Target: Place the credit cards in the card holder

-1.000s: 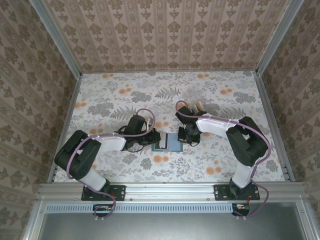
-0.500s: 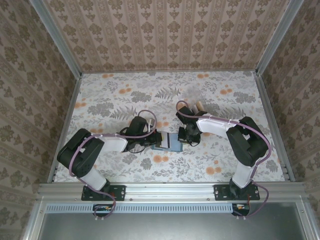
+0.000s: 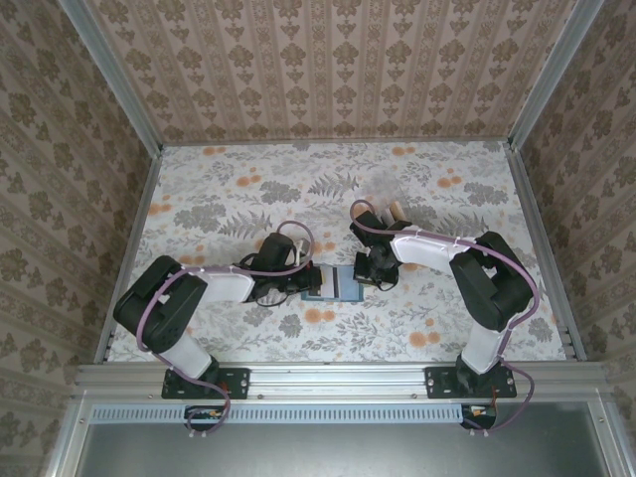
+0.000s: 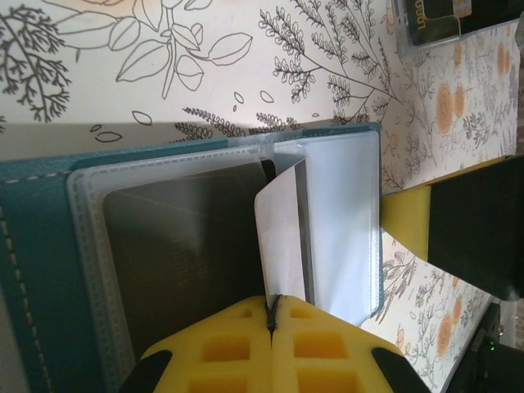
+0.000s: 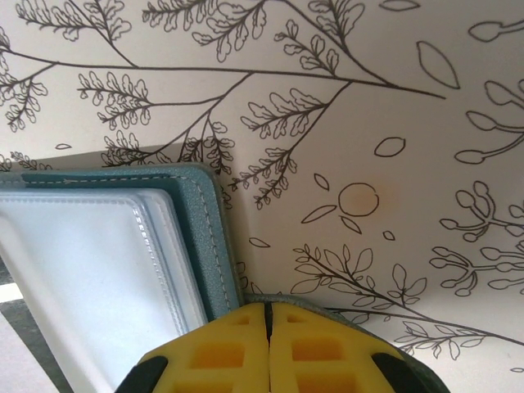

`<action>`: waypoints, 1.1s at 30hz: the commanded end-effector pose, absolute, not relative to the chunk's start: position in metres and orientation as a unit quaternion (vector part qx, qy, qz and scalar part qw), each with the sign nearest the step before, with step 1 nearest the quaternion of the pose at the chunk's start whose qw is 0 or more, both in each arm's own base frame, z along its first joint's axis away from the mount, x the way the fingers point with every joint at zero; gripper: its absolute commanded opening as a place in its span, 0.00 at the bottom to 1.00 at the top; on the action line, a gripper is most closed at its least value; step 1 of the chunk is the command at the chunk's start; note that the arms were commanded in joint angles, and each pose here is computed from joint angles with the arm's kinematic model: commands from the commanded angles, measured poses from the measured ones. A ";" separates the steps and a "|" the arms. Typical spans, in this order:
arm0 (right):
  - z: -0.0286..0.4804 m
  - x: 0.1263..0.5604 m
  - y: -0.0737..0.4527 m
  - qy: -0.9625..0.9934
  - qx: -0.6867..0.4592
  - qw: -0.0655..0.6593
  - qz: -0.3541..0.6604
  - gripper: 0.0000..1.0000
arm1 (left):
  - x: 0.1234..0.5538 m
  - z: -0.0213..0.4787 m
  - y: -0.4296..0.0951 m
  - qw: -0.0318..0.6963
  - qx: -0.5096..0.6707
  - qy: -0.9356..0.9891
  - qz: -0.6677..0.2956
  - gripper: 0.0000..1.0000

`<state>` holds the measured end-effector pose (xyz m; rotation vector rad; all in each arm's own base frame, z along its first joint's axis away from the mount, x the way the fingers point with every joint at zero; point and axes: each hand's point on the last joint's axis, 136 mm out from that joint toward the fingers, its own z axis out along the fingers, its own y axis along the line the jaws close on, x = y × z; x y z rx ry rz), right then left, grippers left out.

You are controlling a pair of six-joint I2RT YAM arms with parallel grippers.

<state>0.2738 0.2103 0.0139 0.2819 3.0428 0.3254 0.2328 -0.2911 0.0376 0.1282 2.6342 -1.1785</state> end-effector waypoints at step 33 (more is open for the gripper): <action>-0.007 0.263 0.232 0.980 0.107 0.000 0.167 0.05 | 0.228 0.031 -0.318 0.097 0.102 0.936 -0.324 0.38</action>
